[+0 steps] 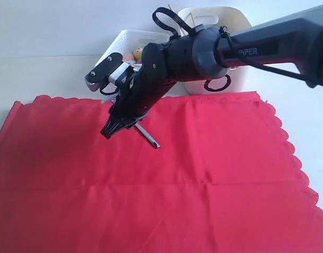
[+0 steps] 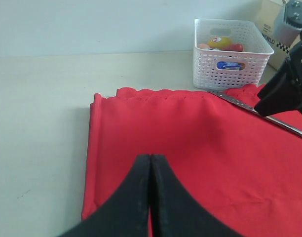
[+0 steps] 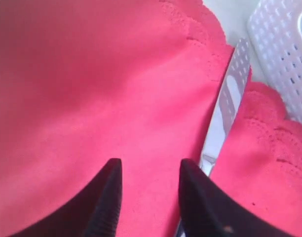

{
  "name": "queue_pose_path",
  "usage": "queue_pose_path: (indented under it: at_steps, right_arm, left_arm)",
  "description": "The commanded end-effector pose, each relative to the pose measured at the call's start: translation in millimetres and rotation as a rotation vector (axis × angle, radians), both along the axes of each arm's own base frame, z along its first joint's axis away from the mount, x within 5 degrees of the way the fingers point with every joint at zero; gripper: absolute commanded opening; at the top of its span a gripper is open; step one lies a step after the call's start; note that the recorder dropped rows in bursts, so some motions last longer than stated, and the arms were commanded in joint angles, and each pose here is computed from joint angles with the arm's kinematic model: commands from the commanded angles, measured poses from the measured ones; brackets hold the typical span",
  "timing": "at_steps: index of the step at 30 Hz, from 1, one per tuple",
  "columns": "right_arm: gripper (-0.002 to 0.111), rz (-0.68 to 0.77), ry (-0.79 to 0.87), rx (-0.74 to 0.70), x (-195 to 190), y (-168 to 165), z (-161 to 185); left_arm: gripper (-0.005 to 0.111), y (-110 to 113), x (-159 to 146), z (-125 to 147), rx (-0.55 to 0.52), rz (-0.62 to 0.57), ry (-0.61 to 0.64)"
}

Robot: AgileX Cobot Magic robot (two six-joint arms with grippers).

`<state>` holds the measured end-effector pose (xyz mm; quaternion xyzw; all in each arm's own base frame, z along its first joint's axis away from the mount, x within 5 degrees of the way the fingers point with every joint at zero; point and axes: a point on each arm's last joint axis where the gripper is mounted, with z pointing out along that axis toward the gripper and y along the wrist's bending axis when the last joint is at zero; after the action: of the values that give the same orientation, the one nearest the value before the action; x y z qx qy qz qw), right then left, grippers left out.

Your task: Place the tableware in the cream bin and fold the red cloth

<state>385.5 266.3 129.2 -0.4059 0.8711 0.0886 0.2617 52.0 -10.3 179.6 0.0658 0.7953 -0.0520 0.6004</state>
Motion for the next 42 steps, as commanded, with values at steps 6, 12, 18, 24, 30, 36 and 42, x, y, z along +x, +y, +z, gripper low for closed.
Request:
queue_pose_path:
  at_steps: [6, 12, 18, 24, 30, 36, 42]
  right_arm:
    - [0.038, -0.097, -0.007, -0.072, 9, -5, -29]
    - [0.035, -0.118, 0.057, -0.107, 6, -8, -45]
    - [0.012, -0.117, 0.107, -0.146, 2, -11, -53]
    - [0.0, -0.117, 0.105, -0.145, 2, -11, -52]
    - [0.0, -0.12, 0.087, -0.128, 2, -10, -39]
    - [0.0, -0.136, 0.047, -0.067, 2, -9, -4]
    - [0.0, -0.139, -0.02, -0.015, 0, -11, 39]
  left_arm:
    - [0.0, 0, 0, 2, -0.005, -0.002, -0.01]
    - [0.0, 0, 0, 2, -0.005, -0.002, -0.01]
    - [0.0, 0, 0, 2, -0.005, -0.002, -0.01]
    - [0.0, 0, 0, 2, -0.005, -0.002, -0.01]
    - [0.0, 0, 0, 2, -0.005, -0.002, -0.01]
    - [0.0, 0, 0, 2, -0.005, -0.002, -0.01]
    - [0.0, 0, 0, 2, -0.005, -0.002, -0.01]
